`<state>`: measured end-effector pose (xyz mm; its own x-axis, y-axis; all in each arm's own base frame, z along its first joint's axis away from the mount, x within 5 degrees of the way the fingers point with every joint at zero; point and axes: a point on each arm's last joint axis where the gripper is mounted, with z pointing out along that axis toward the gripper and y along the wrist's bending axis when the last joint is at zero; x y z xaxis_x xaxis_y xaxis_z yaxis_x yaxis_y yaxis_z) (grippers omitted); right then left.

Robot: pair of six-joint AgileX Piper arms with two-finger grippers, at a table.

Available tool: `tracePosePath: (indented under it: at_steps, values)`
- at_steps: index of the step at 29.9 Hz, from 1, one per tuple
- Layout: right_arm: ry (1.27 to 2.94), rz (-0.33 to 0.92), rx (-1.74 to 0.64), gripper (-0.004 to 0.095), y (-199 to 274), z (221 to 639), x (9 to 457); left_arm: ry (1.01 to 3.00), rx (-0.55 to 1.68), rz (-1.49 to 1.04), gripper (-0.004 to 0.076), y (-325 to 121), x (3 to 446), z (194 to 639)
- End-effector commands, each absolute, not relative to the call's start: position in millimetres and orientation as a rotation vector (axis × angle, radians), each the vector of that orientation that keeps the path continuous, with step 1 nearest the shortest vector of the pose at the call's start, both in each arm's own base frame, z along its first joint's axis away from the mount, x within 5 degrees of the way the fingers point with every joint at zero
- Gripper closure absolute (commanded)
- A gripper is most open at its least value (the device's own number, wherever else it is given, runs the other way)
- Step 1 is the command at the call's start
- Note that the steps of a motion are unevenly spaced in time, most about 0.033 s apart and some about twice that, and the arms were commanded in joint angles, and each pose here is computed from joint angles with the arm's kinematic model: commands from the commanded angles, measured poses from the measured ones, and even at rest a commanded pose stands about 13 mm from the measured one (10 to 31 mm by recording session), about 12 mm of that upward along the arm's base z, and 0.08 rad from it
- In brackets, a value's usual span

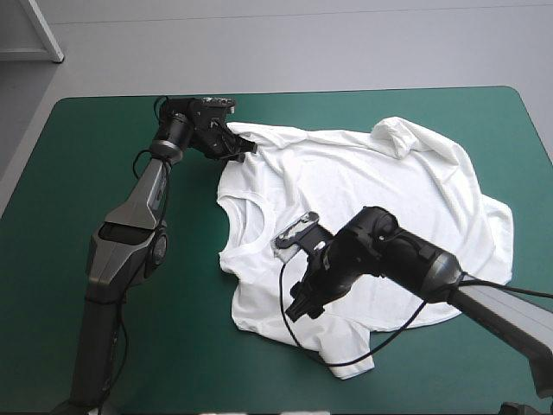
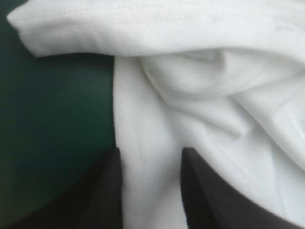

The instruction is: Fold the cloth

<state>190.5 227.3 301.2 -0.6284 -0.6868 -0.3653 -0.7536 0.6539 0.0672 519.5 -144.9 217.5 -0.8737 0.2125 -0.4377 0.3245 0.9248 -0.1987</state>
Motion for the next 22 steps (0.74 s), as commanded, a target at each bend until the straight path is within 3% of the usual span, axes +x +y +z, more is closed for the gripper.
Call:
tracePosePath:
  at_steps: [1, 3, 4, 9, 17, 22]
  values:
    - [2.442, 0.353, -1.204, 0.0265, 240, 320, 170, 2.695, 0.452, -0.458, 0.0624, -164, 504, 236]
    - [2.385, 0.335, -1.255, 0.0265, 249, 321, 159, 2.694, 0.493, -0.431, 0.072, -169, 503, 233]
    - [2.364, 0.336, -1.269, 0.0265, 253, 321, 154, 2.694, 0.501, -0.412, 0.0731, -170, 502, 233]
    - [2.284, 0.283, -1.369, 0.0265, 273, 313, 137, 2.688, 0.507, -0.377, 0.0734, -169, 502, 236]
    - [2.338, 0.183, -1.453, 0.0266, 294, 262, 146, 2.679, 0.504, -0.381, 0.0734, -168, 502, 240]
    - [2.336, 0.135, -1.491, 0.0325, 308, 233, 154, 2.664, 0.502, -0.372, 0.0734, -166, 500, 248]
